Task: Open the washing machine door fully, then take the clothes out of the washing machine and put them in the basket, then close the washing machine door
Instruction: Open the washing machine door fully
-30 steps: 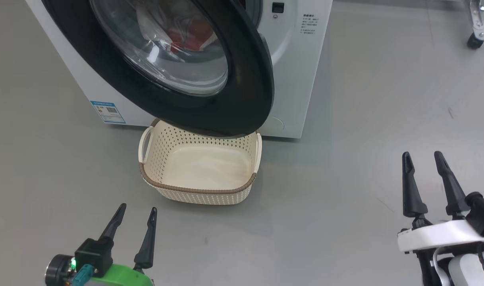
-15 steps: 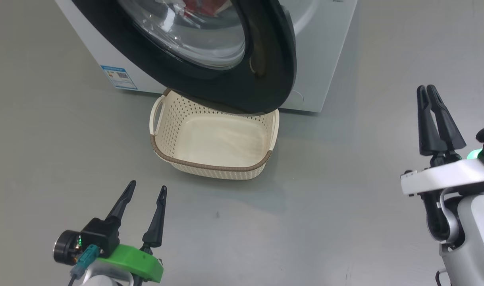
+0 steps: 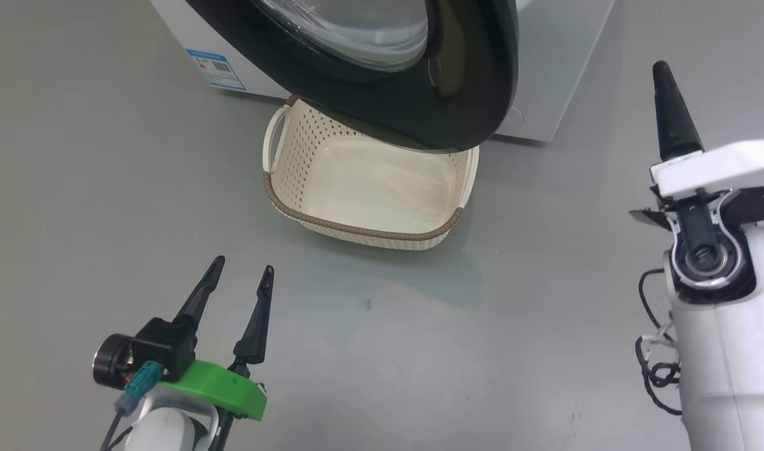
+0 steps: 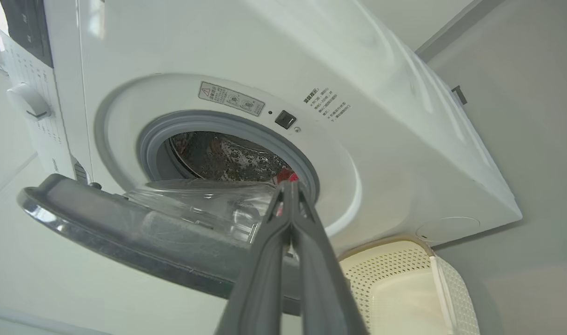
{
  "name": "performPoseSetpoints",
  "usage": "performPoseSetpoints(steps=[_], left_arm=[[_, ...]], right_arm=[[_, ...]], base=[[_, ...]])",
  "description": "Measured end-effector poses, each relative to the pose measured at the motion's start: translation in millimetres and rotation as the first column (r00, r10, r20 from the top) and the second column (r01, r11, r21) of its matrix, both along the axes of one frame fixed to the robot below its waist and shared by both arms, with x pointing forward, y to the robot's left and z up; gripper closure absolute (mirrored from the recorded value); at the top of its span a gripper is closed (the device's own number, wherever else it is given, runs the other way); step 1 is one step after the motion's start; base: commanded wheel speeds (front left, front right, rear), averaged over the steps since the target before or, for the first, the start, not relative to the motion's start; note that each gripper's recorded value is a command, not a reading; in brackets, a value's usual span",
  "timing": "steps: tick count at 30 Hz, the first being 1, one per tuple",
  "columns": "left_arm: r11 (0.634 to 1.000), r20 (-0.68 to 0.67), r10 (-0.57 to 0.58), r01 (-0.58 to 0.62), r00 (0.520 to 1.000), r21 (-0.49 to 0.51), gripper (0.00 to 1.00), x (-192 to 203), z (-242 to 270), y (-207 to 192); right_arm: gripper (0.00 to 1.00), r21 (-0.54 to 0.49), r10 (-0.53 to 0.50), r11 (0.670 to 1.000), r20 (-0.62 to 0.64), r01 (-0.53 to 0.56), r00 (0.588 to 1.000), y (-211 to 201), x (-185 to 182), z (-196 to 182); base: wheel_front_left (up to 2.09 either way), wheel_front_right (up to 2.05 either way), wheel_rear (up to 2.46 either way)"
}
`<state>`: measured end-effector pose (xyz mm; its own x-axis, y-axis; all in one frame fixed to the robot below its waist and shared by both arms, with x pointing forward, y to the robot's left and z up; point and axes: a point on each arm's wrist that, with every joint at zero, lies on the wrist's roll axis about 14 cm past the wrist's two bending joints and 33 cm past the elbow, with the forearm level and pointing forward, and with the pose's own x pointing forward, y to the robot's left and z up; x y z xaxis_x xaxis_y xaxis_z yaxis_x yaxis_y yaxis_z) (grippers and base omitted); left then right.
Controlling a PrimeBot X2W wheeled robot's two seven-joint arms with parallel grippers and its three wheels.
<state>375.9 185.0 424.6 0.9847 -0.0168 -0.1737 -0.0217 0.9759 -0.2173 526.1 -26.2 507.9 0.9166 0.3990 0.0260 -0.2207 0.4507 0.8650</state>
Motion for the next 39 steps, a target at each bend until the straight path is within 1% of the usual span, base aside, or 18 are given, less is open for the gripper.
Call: performPoseSetpoints(steps=[1,4,7,12,17,19,23,27,30,31,34,39], left_arm=[[1.0,-0.009,0.004,-0.004,1.0,0.001,0.0,0,-3,1],[1.0,-0.016,0.01,-0.01,1.0,0.001,0.0,1,-5,4],[1.0,-0.019,0.016,-0.016,1.0,0.005,0.0,2,-6,6],[1.0,-0.031,0.025,-0.024,0.999,0.004,0.0,3,-10,9],[0.999,-0.04,0.032,-0.032,0.999,0.0,0.0,4,-12,10],[0.999,-0.041,0.038,-0.039,0.998,-0.002,0.0,5,-12,12],[0.999,-0.047,0.049,-0.049,0.998,0.002,0.0,3,-14,16],[0.999,-0.051,0.054,-0.054,0.997,0.003,0.0,2,-14,17],[0.998,-0.052,0.056,-0.056,0.997,0.002,0.0,1,-15,18],[0.998,-0.051,0.057,-0.057,0.997,0.002,0.0,1,-14,18],[0.998,-0.049,0.059,-0.058,0.997,0.003,0.0,1,-13,18],[0.998,-0.048,0.061,-0.06,0.997,0.003,0.0,0,-13,19]], right_arm=[[1.0,0.058,0.025,0.998,-0.049,-0.022,0.998,4,9,-2],[1.0,0.121,0.051,0.992,-0.099,-0.039,0.994,6,24,0],[1.0,0.186,0.101,0.98,-0.138,-0.075,0.985,15,37,5],[1.0,0.236,0.181,0.962,-0.161,-0.14,0.97,30,54,16],[1.0,0.297,0.256,0.934,-0.176,-0.196,0.951,42,68,23],[1.0,0.306,0.3,0.923,-0.194,-0.233,0.934,50,68,19],[1.0,0.3,0.36,0.911,-0.237,-0.284,0.902,62,67,9],[1.0,0.324,0.394,0.893,-0.231,-0.311,0.89,68,71,17],[1.0,0.34,0.411,0.885,-0.247,-0.319,0.877,71,72,15],[1.0,0.345,0.432,0.879,-0.288,-0.328,0.855,75,69,2],[1.0,0.355,0.459,0.872,-0.351,-0.337,0.817,80,63,-17],[1.0,0.381,0.491,0.855,-0.373,-0.352,0.787,85,58,-21]], base=[[0.0,0.0,0.0],[0.0,0.0,0.0],[0.0,0.0,0.0],[0.0,0.0,0.0],[0.0,0.0,0.0],[0.0,0.0,0.0],[0.0,0.0,0.0],[0.0,0.0,0.0],[0.0,0.0,0.0],[0.0,0.0,0.0],[0.0,0.0,0.0],[0.0,0.0,0.0]])
